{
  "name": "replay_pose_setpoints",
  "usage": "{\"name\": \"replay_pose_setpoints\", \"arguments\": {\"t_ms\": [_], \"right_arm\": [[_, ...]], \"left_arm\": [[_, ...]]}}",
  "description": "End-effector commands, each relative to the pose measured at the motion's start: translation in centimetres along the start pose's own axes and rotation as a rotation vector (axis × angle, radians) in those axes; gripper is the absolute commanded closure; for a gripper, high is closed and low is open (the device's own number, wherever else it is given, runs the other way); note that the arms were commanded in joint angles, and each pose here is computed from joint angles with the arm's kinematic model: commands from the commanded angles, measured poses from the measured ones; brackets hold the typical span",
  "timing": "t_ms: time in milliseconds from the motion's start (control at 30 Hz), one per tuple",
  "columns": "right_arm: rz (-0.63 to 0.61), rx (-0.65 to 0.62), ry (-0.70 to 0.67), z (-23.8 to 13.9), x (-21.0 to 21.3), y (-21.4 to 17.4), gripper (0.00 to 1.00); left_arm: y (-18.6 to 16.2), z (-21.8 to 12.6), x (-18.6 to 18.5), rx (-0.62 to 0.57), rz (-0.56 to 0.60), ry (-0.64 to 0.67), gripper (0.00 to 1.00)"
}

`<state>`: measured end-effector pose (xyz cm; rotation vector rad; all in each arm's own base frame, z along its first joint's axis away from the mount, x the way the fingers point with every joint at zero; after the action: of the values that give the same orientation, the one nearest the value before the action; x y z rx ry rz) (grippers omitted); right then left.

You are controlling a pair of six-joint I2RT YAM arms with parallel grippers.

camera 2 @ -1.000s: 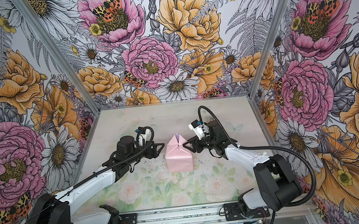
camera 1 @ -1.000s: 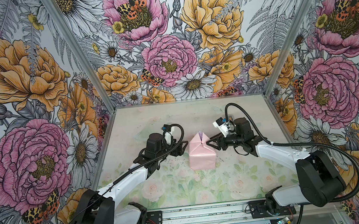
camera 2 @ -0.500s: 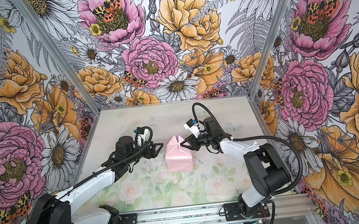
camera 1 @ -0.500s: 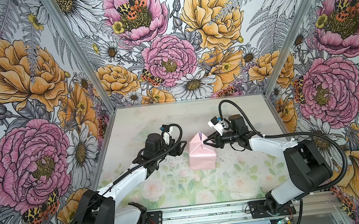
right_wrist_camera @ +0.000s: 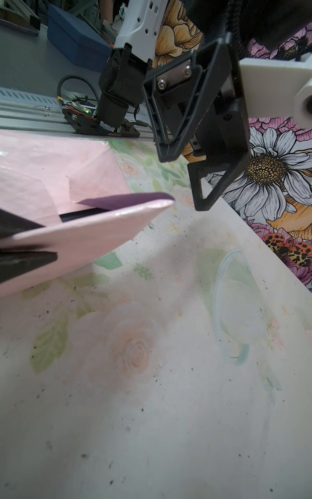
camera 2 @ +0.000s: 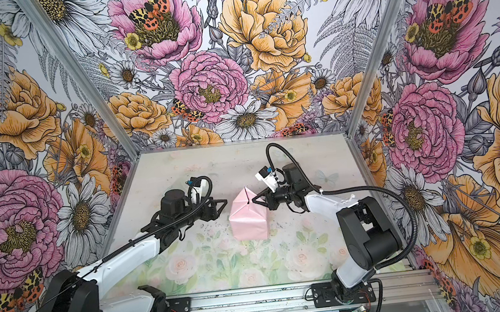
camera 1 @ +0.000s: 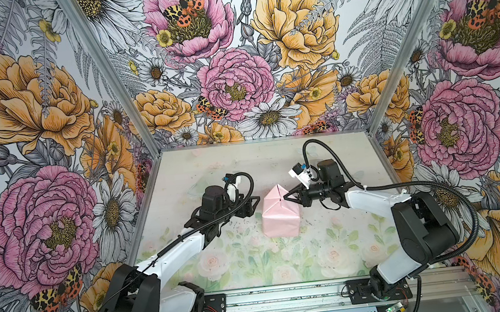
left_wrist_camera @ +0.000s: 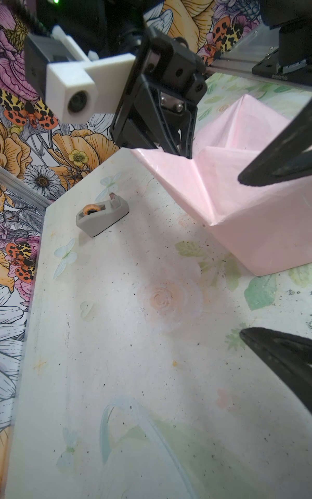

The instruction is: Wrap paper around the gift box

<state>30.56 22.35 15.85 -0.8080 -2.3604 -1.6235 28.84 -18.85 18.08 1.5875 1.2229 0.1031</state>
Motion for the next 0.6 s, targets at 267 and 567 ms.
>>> {"name": "replay_pose_setpoints", "arguments": {"t_ms": [267, 567], "right_arm": [[-0.036, -0.001, -0.032, -0.4, 0.2, 0.6, 0.76], [-0.029, 0.003, -0.053, -0.4, -0.2, 0.5, 0.81]], "left_arm": [[-0.1, 1.4, -2.7, 0.032, 0.081, -0.111, 0.18], [0.8, 1.6, -6.9, 0.001, 0.191, -0.098, 0.25]]}}
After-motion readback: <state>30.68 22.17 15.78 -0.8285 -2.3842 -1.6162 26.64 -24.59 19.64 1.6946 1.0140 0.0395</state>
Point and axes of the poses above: each gripper's point midway between its finger pads, its own z axis out along the fingers, its own x axis along the line the jaws close on, y = z × x, the point moved 4 cm from there along -z, back along the fingers, and after that the axes turned 5 degrees about -z, right-handed, at the moved point
